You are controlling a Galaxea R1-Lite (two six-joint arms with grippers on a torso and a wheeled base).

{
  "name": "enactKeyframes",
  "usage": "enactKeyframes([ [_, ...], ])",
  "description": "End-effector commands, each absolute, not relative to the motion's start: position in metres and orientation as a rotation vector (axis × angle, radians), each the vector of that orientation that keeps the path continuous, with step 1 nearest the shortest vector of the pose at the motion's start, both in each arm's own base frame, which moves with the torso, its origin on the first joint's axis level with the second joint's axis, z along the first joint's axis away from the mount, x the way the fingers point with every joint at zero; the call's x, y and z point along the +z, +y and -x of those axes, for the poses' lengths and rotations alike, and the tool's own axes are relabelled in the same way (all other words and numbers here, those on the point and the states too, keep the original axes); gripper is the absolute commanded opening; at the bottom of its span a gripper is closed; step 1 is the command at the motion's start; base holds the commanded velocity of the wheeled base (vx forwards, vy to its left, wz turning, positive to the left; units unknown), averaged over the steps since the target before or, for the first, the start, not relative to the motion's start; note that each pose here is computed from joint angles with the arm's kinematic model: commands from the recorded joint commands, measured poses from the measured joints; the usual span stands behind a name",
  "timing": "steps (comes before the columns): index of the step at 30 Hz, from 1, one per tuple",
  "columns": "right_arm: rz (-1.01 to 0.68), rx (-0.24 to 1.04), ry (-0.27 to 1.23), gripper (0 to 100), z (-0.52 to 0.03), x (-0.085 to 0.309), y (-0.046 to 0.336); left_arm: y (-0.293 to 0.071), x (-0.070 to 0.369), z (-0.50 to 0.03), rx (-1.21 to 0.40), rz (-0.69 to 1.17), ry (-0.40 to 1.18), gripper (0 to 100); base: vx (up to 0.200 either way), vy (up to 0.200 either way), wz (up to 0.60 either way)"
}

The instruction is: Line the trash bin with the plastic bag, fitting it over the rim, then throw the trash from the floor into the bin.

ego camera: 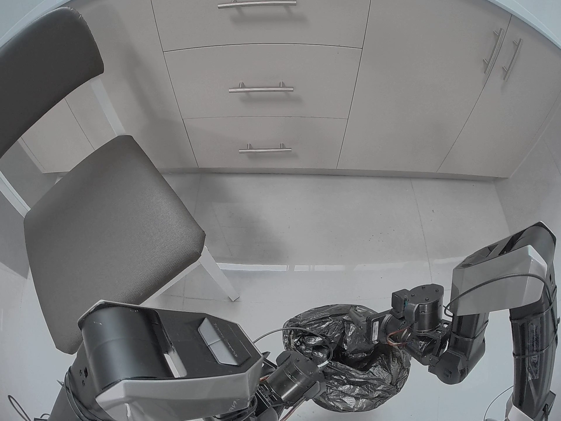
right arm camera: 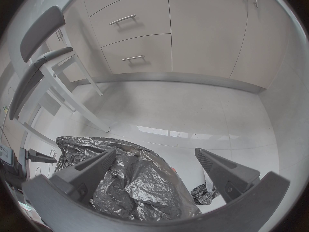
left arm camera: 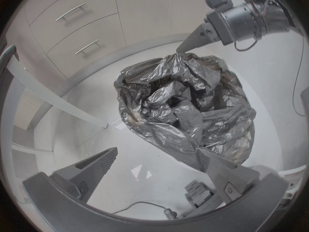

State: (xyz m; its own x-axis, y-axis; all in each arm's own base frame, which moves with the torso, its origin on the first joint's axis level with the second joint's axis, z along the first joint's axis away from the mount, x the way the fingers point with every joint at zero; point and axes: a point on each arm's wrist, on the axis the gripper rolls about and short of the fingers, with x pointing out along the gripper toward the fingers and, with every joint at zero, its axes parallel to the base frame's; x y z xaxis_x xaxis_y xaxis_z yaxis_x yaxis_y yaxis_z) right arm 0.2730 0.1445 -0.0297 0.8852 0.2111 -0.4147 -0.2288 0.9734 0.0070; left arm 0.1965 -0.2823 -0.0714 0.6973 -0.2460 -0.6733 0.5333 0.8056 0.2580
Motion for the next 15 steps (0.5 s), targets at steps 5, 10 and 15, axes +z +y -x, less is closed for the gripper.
enactKeyframes([
  [5, 0.037, 0.228, 0.415, 100, -0.2738, -0.0298, 0.1444, -0.2767, -0.0719, -0.1964, -0.429, -0.511, 0.675, 100, 0.000, 0.000, 0.00],
  [10, 0.038, 0.228, 0.421, 100, -0.2739, -0.0321, 0.1445, -0.2723, -0.0691, -0.1960, -0.422, -0.548, 0.707, 100, 0.000, 0.000, 0.00],
  [15, 0.022, 0.223, 0.420, 100, -0.2748, -0.0321, 0.1450, -0.2697, -0.0706, -0.1948, -0.416, -0.576, 0.738, 100, 0.000, 0.000, 0.00],
])
